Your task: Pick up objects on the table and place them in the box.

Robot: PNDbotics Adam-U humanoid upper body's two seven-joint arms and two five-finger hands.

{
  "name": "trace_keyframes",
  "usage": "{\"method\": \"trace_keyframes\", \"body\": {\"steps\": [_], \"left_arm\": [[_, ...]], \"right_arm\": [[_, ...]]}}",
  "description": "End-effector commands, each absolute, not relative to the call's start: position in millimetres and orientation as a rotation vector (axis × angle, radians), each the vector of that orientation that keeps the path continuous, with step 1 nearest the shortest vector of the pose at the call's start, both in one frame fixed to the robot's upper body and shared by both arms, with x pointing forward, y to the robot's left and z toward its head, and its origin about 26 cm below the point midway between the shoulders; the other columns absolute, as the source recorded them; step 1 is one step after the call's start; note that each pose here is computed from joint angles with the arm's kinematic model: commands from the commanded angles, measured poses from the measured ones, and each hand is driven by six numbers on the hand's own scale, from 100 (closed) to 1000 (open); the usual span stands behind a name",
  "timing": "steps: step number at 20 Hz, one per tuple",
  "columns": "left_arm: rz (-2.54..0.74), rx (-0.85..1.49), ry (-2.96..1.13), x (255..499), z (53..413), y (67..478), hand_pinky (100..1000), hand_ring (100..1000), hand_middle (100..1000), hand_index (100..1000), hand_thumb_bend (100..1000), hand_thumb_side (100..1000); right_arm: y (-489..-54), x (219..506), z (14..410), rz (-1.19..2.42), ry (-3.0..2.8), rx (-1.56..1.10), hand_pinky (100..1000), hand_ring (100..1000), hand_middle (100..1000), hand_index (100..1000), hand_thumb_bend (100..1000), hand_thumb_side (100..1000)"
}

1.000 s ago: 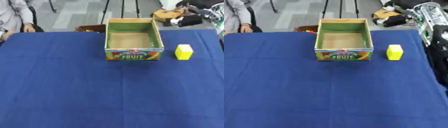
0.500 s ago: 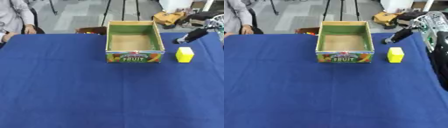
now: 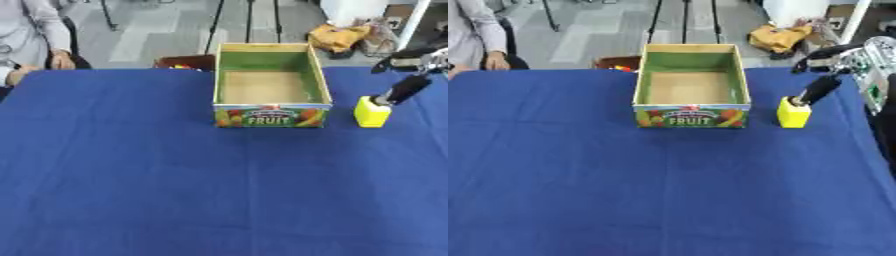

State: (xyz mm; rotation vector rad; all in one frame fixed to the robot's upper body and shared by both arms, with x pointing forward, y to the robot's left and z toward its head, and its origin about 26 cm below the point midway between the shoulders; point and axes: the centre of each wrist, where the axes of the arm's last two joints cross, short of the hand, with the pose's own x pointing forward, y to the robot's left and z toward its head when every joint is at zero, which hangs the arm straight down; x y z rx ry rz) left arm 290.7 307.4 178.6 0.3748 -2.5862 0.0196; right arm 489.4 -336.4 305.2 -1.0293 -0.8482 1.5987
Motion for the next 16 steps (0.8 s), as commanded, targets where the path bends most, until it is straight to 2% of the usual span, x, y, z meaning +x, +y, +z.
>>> {"method": "trace_keyframes", "body": {"steps": [1, 3, 5, 7, 10, 12, 13, 16], "left_arm": [[-0.005, 0.382, -2.610, 288.7, 186.1, 307.3, 580, 627, 719, 934, 100, 981], [-0.005, 0.382, -2.610, 288.8, 186.2, 307.2, 579, 626, 719, 934, 100, 981], [-0.004, 0.381, -2.610, 288.9, 186.4, 307.0, 578, 624, 719, 934, 100, 980], [-0.005, 0.381, -2.610, 289.0, 186.5, 306.7, 577, 623, 719, 934, 100, 979], [-0.006, 0.379, -2.611, 289.2, 186.8, 306.3, 576, 621, 719, 934, 100, 975], [-0.007, 0.378, -2.611, 289.3, 187.1, 306.1, 575, 620, 719, 934, 100, 972], [-0.008, 0.378, -2.612, 289.4, 187.3, 306.1, 575, 620, 719, 934, 100, 971], [-0.009, 0.375, -2.613, 289.6, 187.6, 305.7, 573, 618, 717, 934, 100, 970]], "right_arm": [[-348.9, 484.2, 322.9, 1.566, -0.828, -1.049, 989, 1000, 957, 1000, 155, 502], [-350.0, 484.4, 321.8, 1.561, -0.806, -1.045, 993, 1000, 977, 1000, 100, 490], [-350.8, 484.5, 321.1, 1.555, -0.789, -1.046, 994, 1000, 988, 1000, 116, 487], [-351.6, 485.0, 320.1, 1.550, -0.766, -1.043, 996, 1000, 995, 1000, 275, 487], [-351.5, 485.2, 321.1, 1.550, -0.741, -1.051, 1000, 1000, 1000, 1000, 363, 485], [-352.8, 485.7, 320.1, 1.552, -0.704, -1.059, 1000, 1000, 1000, 1000, 504, 457], [-353.6, 485.8, 319.7, 1.552, -0.679, -1.068, 1000, 1000, 1000, 1000, 536, 451], [-354.6, 486.2, 319.5, 1.549, -0.657, -1.089, 1000, 1000, 1000, 1000, 517, 453]]}}
